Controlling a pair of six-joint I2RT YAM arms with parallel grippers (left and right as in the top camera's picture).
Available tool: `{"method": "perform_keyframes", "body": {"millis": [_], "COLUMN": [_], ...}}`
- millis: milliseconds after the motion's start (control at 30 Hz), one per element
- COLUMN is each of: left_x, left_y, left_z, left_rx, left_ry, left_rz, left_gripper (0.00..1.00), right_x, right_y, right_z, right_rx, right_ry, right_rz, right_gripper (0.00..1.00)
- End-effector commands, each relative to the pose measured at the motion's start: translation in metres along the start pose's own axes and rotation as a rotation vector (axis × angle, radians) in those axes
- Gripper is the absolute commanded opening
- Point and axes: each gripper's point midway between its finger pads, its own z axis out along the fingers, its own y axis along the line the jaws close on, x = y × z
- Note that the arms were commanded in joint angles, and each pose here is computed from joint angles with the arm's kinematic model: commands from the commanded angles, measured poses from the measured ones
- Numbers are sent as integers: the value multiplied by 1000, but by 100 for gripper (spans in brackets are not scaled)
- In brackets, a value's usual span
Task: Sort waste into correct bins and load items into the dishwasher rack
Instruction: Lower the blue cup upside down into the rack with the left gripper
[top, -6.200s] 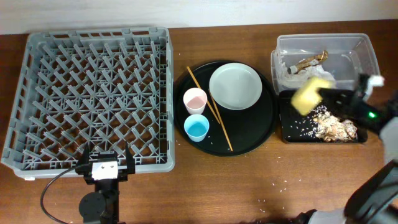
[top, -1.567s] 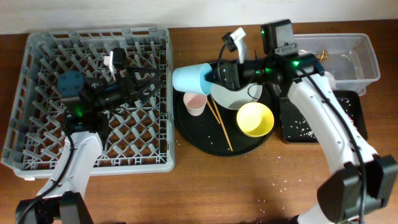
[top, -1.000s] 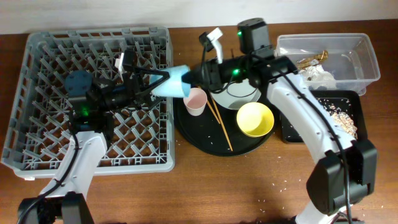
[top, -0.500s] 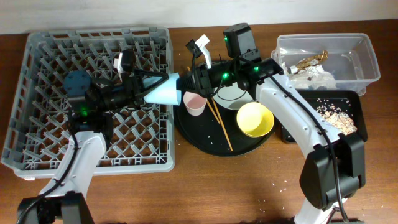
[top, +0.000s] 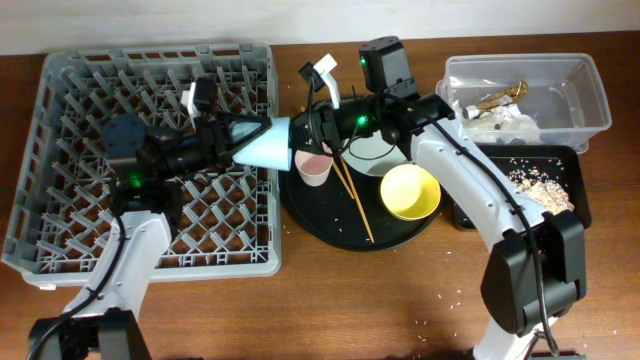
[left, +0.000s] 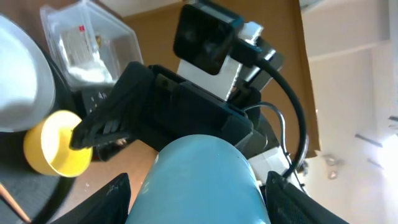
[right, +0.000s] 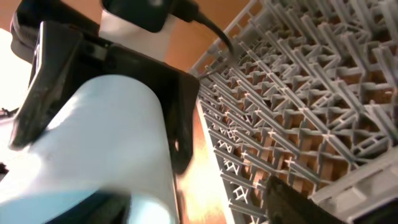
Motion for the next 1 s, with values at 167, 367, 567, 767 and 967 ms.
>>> {"method": "perform_keyframes", "body": {"millis": [167, 367, 567, 767, 967], "left_x": [-47, -65, -97, -94, -44], "left_y": [3, 12, 74, 56, 53], "left_z": [-50, -60, -82, -72, -93], "left_rx": [-74, -133, -492, -839, -1378], "left_ry": [-218, -315, -507, -384, -260], "left_rz": [271, 327, 213, 286, 277], "left_gripper": [44, 44, 44, 44, 44], "right_x": [-14, 0, 18, 19, 26], "right_y": [-61, -105, -125, -130, -138], "right_z": [-65, -93, -103, -106, -112], "right_rx": [176, 408, 551, 583, 643], "right_ry": [-112, -124, -94, -94, -83], "right_rz": [112, 236, 310, 313, 335], "right_gripper": [98, 98, 99, 98, 99]}}
